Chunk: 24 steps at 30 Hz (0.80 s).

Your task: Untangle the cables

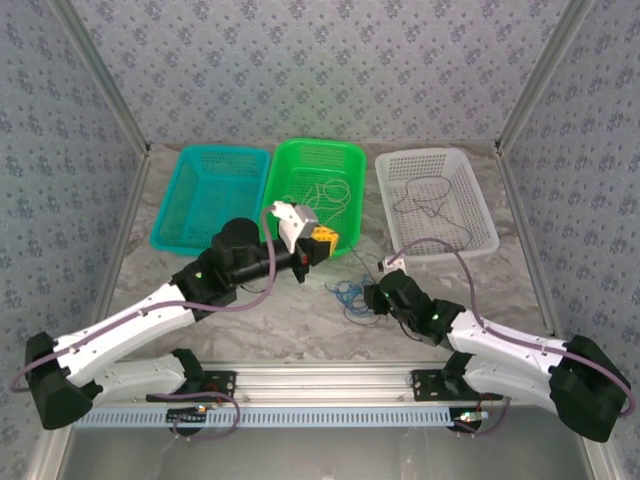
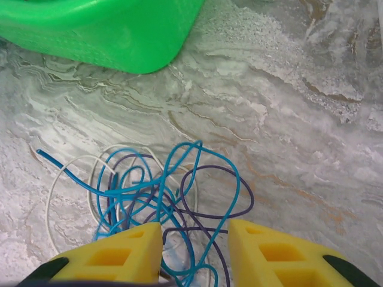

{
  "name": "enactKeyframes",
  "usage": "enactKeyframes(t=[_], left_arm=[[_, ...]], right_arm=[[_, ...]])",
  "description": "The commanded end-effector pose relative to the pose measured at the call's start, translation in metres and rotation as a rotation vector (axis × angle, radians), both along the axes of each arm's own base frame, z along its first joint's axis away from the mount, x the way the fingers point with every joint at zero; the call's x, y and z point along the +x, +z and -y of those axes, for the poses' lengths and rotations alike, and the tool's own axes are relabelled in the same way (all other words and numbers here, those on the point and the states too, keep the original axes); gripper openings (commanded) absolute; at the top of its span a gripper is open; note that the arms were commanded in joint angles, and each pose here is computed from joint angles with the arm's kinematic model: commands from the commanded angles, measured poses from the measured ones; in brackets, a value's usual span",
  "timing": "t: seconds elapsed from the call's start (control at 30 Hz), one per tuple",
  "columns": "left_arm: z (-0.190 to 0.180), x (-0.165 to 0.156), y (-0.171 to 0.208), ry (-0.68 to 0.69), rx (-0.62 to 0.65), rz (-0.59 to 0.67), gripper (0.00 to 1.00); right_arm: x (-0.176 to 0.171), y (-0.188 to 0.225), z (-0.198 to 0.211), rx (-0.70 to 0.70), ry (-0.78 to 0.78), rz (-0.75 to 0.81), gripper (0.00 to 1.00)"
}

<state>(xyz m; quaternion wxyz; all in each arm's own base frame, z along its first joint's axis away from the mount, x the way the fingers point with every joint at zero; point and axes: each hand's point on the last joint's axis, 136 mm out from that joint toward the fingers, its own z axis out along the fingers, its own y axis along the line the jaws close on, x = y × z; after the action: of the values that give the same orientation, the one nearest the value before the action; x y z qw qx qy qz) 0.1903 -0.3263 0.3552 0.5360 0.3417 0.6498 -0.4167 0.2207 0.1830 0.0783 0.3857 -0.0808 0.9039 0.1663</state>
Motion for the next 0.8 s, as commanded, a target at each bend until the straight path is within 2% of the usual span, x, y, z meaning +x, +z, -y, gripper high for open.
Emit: enactKeyframes(t=[0.0,0.23,0.3,0.4,0.77], left_arm=[[-0.007,-0.003,0.031,0.017,-0.048,0.079,0.00],[-0.011,0.000,0.032,0.039,-0.028,0.091,0.00],[-0.015,0.000,0.039,0.058,-0.037,0.107,0.00],[-0.022,-0.001,0.056,0.075,-0.062,0.143,0.00],[-0.032,-0.013,0.105,0.055,-0.149,0.227,0.00]], right_arm=[[-0.005,-0.008,0.010,-0.020,-0.027,-0.025,0.37],[-0.006,-0.007,0.016,-0.012,-0.043,-0.012,0.43],[-0.005,-0.007,0.019,-0.018,-0.057,-0.009,0.47],[-0.006,-0.008,0.022,-0.021,-0.067,-0.013,0.59],[-0.004,-0.010,0.029,-0.015,-0.090,-0.017,0.59]])
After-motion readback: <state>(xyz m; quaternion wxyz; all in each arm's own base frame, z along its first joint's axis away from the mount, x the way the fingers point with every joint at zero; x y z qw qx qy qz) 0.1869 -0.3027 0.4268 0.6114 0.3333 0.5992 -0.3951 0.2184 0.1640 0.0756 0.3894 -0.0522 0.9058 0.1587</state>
